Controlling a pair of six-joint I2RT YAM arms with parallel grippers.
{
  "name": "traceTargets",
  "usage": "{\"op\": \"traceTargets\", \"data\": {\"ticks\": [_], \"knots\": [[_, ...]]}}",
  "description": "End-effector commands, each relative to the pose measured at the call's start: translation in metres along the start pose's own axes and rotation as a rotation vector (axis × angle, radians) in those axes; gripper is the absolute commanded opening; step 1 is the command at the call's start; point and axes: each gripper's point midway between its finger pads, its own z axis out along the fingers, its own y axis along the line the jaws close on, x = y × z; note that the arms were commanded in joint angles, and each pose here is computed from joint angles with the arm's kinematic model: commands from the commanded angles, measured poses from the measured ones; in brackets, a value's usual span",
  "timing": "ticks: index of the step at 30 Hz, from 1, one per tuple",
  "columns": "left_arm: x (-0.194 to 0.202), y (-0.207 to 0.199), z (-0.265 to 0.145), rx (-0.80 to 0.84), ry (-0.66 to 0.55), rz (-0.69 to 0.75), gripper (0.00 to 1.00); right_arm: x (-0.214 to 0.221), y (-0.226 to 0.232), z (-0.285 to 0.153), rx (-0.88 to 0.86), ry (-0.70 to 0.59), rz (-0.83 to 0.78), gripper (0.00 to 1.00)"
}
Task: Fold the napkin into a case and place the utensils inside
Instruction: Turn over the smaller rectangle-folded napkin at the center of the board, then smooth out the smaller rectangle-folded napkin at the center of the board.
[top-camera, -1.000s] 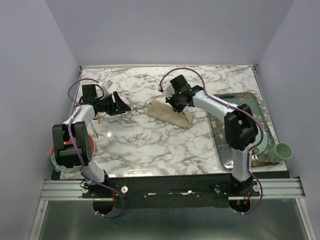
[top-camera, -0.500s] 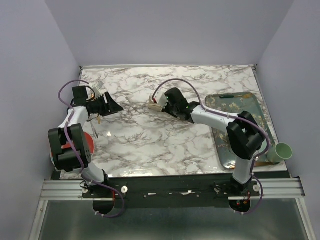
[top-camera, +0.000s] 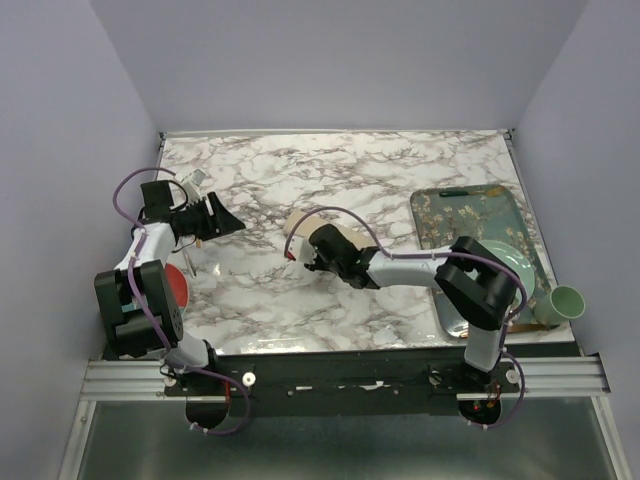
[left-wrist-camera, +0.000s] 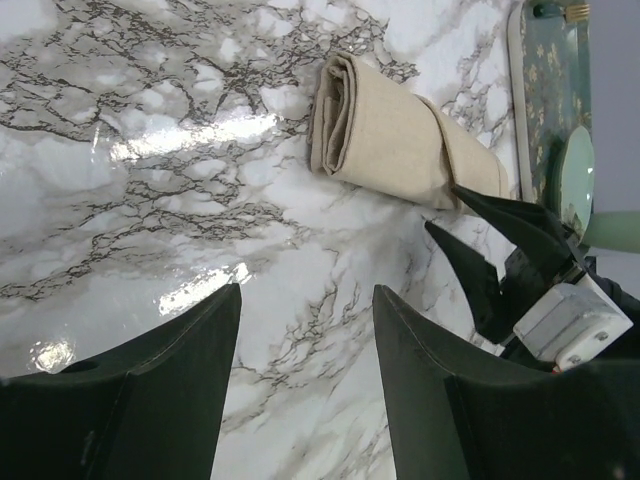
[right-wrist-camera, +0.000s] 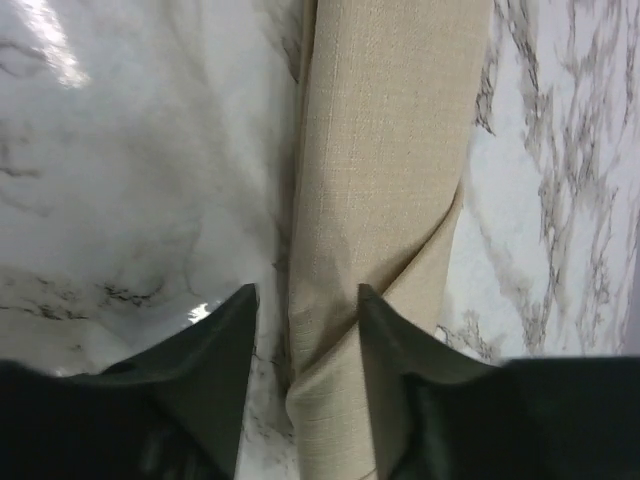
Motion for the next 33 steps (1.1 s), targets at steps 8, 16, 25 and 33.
{"op": "traceTargets", "data": {"ticks": [8,16,25,33], "knots": [[0.005,-0.029,0.015,0.07,0.115,0.072,0.49,-0.04,-0.021,-0.075,-0.196,-0.046,0.305,0.72],[0.017,-0.083,0.087,0.2,0.219,0.081,0.3,0.016,-0.022,-0.1,-0.538,0.024,0.631,0.43],[0.049,-0.066,0.147,0.163,0.343,-0.007,0.23,0.052,0.014,-0.067,-0.751,0.149,0.792,0.31],[0.056,-0.038,0.166,0.084,0.417,-0.001,0.34,0.06,0.048,-0.052,-0.868,0.231,0.881,0.32]]}}
